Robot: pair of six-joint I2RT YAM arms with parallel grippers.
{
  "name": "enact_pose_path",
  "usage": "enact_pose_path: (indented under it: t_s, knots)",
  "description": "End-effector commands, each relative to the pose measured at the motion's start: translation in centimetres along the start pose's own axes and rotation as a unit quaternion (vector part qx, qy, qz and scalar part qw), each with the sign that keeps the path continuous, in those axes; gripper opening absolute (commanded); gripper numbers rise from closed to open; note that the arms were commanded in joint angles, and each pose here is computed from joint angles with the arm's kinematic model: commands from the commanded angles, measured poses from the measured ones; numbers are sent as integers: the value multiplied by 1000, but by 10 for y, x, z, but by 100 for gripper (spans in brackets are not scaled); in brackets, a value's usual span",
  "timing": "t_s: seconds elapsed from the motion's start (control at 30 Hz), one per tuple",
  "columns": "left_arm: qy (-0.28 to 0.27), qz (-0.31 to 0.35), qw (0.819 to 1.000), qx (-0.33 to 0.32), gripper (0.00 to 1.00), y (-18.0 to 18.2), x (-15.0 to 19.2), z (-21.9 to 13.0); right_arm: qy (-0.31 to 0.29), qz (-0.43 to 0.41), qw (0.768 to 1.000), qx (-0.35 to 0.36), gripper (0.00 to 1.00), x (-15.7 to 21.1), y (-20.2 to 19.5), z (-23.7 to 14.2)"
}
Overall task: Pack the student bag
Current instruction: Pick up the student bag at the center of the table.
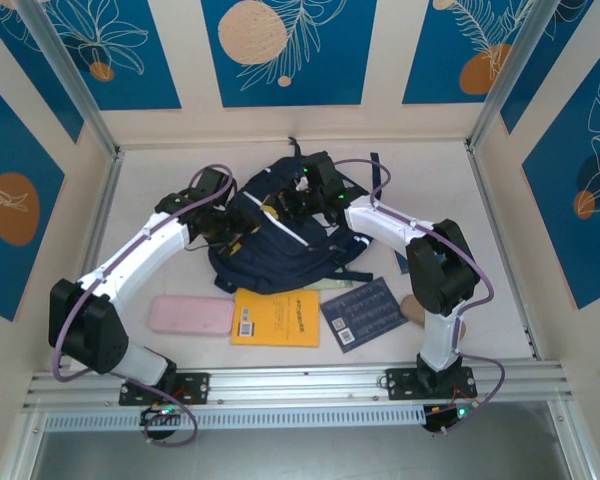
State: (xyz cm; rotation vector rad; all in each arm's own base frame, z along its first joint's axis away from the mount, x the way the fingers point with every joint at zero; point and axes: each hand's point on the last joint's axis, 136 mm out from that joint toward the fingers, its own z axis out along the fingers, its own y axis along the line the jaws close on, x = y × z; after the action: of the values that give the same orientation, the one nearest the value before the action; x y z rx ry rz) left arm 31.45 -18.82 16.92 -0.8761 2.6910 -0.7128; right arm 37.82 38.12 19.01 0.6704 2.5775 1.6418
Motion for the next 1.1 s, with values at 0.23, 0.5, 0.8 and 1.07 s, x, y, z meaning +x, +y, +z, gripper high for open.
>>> enact_pose_path:
  t_s: [0.23, 0.5, 0.8, 1.07]
  knots:
    - [-16, 1, 998, 55, 40, -22, -15, 10, 43, -8, 995, -85, 0, 30, 51, -18]
    - [-31, 13, 999, -4, 40, 16, -16, 19, 49, 4, 994, -97, 0, 30, 57, -21]
    - [-64, 39, 997, 6, 5, 13, -28, 21, 52, -6, 993, -109, 0, 34, 65, -20]
    - [-103, 41, 993, 43, 0, 1, -43, -4, -22, -122, 992, 21, 57, 26, 25, -51]
